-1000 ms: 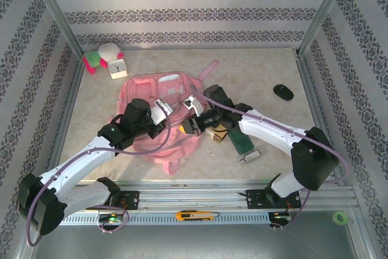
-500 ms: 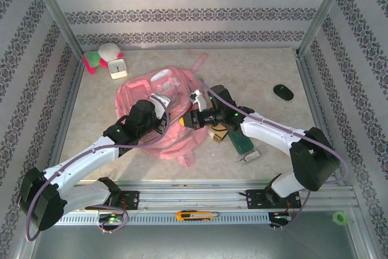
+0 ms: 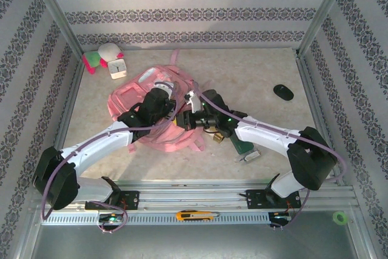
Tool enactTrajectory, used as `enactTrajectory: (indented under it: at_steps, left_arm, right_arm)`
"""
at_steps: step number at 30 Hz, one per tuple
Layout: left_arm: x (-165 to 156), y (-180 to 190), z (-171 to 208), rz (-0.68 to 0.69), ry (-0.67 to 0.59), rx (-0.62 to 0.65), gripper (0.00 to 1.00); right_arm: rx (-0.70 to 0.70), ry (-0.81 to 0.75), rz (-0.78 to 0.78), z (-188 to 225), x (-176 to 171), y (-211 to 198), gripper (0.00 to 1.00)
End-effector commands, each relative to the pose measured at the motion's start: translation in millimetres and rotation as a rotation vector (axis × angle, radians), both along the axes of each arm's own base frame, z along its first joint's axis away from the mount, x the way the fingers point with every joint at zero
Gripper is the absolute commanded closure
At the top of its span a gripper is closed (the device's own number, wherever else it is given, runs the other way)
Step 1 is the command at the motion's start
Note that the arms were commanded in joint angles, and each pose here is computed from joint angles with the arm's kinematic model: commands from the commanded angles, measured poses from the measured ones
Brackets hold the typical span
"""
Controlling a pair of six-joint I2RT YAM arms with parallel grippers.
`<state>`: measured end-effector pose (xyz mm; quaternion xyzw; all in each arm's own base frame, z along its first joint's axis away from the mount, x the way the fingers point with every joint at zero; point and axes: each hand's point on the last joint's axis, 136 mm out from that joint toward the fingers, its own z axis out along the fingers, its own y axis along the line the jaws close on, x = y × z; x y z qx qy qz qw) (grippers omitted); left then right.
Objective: Pack books, pencil case, and school supplies into a backpack
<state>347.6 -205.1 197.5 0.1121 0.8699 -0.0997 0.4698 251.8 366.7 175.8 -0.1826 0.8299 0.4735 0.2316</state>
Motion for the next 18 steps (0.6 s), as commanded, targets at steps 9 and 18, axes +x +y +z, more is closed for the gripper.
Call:
enactTrajectory:
  at_steps: [9,18]
  left_arm:
    - [-21,4,67,-0.255,-0.373,0.014,1.0]
    - [-46,-9,49,-0.554,-0.467,0.101,1.0]
  right_arm:
    - [0.063,0.02,-0.119,36,11,-46,0.48]
    - [0.176,0.238,-0.221,57,29,-34,0.3]
